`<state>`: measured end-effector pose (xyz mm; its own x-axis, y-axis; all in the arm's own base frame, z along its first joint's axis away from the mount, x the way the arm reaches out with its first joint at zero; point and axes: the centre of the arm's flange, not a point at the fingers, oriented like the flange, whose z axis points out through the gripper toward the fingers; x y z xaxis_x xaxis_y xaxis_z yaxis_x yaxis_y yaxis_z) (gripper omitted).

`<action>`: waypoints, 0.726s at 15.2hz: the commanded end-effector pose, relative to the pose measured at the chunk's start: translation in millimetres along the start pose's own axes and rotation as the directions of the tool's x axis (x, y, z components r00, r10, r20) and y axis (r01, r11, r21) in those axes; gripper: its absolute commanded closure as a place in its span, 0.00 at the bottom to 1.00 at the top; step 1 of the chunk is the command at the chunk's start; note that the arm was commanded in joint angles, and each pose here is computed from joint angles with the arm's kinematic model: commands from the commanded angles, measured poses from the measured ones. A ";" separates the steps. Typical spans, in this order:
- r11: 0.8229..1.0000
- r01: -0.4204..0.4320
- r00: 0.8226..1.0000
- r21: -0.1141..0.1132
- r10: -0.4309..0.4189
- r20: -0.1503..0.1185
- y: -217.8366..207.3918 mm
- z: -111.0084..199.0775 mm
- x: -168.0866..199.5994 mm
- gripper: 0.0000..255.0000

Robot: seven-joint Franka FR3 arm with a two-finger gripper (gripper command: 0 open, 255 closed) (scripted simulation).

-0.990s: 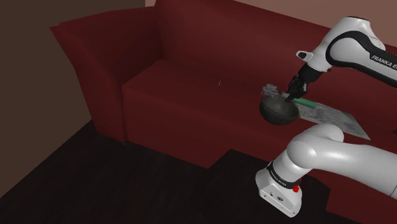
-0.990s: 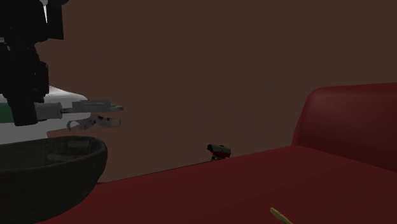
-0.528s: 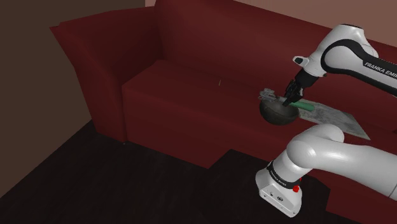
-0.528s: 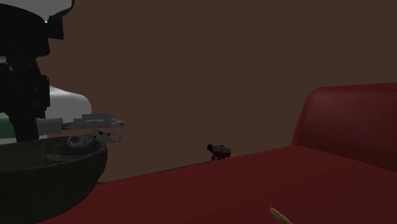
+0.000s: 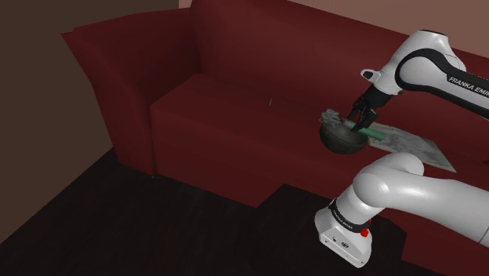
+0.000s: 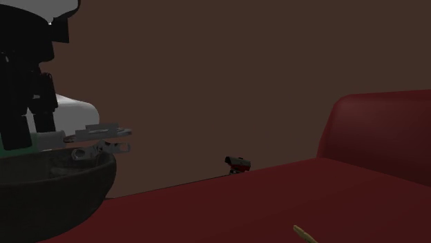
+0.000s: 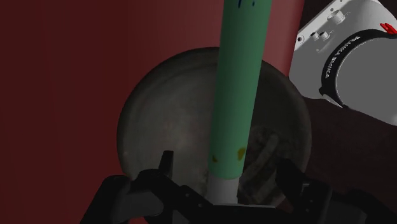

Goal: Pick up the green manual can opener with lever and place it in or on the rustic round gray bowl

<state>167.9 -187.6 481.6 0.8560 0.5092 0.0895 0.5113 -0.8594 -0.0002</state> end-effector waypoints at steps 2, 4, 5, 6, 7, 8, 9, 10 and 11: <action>1.000 0.000 1.000 0.000 0.000 0.000 0.0 0.0 0.0 0.00; 1.000 0.000 1.000 0.000 0.000 0.000 0.0 -26.4 0.0 0.00; 1.000 0.000 1.000 0.000 0.000 0.000 0.0 -39.6 0.0 0.00; 1.000 0.000 1.000 0.000 0.000 0.000 0.0 -50.0 0.0 0.00; 1.000 0.000 1.000 0.000 0.000 0.000 0.0 -50.0 0.0 0.00; 1.000 0.000 1.000 0.000 0.000 0.000 0.0 -50.0 0.0 0.00; 1.000 0.000 1.000 0.000 0.000 0.000 0.0 -50.0 0.0 0.00; 1.000 0.000 1.000 0.000 0.000 0.000 0.0 -50.0 0.0 0.00; 1.000 0.000 1.000 0.000 0.000 0.000 0.0 -50.0 0.0 0.00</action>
<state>164.1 -189.9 531.1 0.8560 0.5092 0.0896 0.5112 -0.8594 -0.0001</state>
